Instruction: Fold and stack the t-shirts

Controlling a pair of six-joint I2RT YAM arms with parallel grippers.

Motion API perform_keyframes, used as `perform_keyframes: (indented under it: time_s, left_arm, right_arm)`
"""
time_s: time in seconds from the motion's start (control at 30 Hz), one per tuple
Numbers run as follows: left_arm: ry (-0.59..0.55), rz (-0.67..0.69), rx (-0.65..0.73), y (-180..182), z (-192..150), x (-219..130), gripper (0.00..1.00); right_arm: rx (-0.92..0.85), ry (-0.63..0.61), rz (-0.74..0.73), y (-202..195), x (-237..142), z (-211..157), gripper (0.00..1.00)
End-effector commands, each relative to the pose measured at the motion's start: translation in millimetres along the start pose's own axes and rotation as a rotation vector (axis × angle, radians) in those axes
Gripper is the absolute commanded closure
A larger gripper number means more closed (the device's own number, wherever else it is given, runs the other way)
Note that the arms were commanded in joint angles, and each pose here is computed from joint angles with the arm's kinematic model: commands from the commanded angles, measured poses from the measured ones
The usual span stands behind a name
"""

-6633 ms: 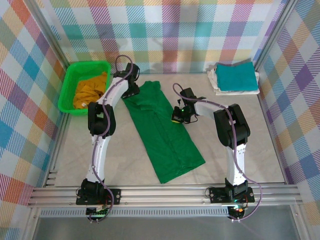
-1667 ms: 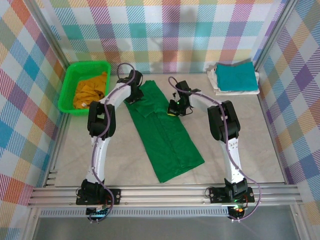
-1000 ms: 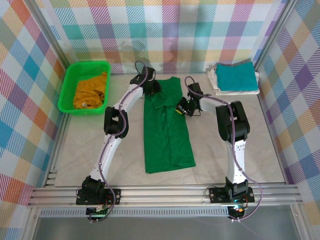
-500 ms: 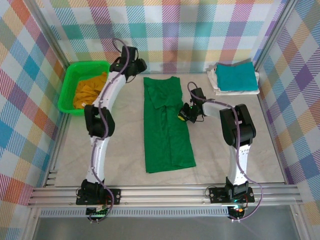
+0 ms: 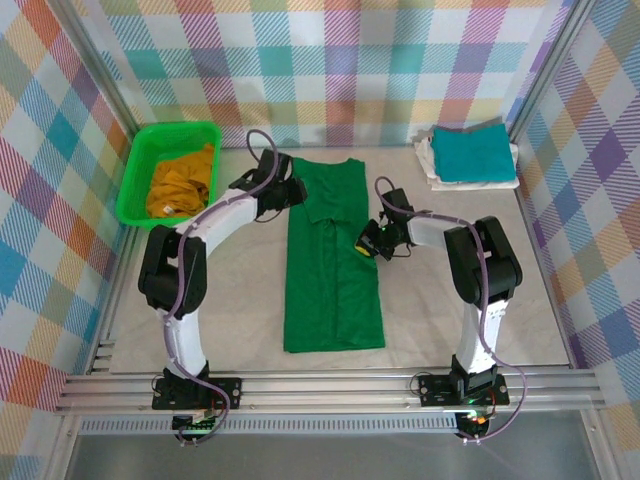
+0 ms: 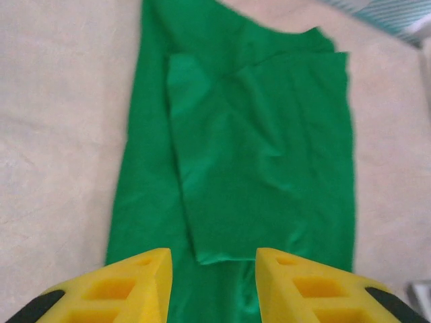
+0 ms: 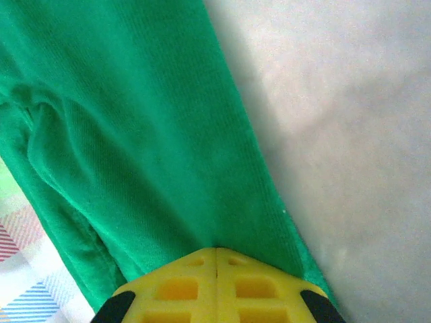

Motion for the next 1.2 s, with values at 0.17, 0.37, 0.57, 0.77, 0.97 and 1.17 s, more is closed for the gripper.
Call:
perform_keyframes:
  time_s: [0.17, 0.37, 0.57, 0.77, 0.97, 1.17]
  left_arm:
    - [0.033, 0.0, 0.0, -8.8, -2.0, 44.2, 0.72]
    - [0.083, 0.068, 0.025, -7.8, -7.9, 70.8, 0.94]
    - [0.13, 0.202, 0.042, 2.3, -17.9, 89.1, 1.0]
    - [0.175, 0.242, 0.013, 9.7, -28.0, 113.8, 1.0]
    - [0.188, 0.254, -0.044, 16.8, -26.7, 146.1, 1.0]
    - [0.154, 0.163, -0.116, 14.3, -1.9, 182.7, 1.0]
  right_arm:
    - [-0.203, -0.099, -0.055, 48.6, -33.9, 25.2, 0.88]
    - [-0.288, -0.152, -0.12, 67.0, -28.3, 55.2, 1.0]
    - [-0.276, -0.155, -0.202, 58.1, 0.6, 76.2, 1.0]
    - [-0.253, -0.156, -0.237, 51.9, 24.2, 92.8, 1.0]
    - [-0.182, -0.167, -0.231, 45.7, 44.9, 119.1, 1.0]
    - [-0.127, -0.176, -0.188, 51.4, 61.9, 145.5, 1.0]
Point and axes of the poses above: each hand's point on the last joint's axis, 136 mm out from that joint toward the fingers, its own x axis out along the fingers, its own y axis along the line the jaws close on, z = x × y, the point moved 5 cm from there along -x, back along the fingers
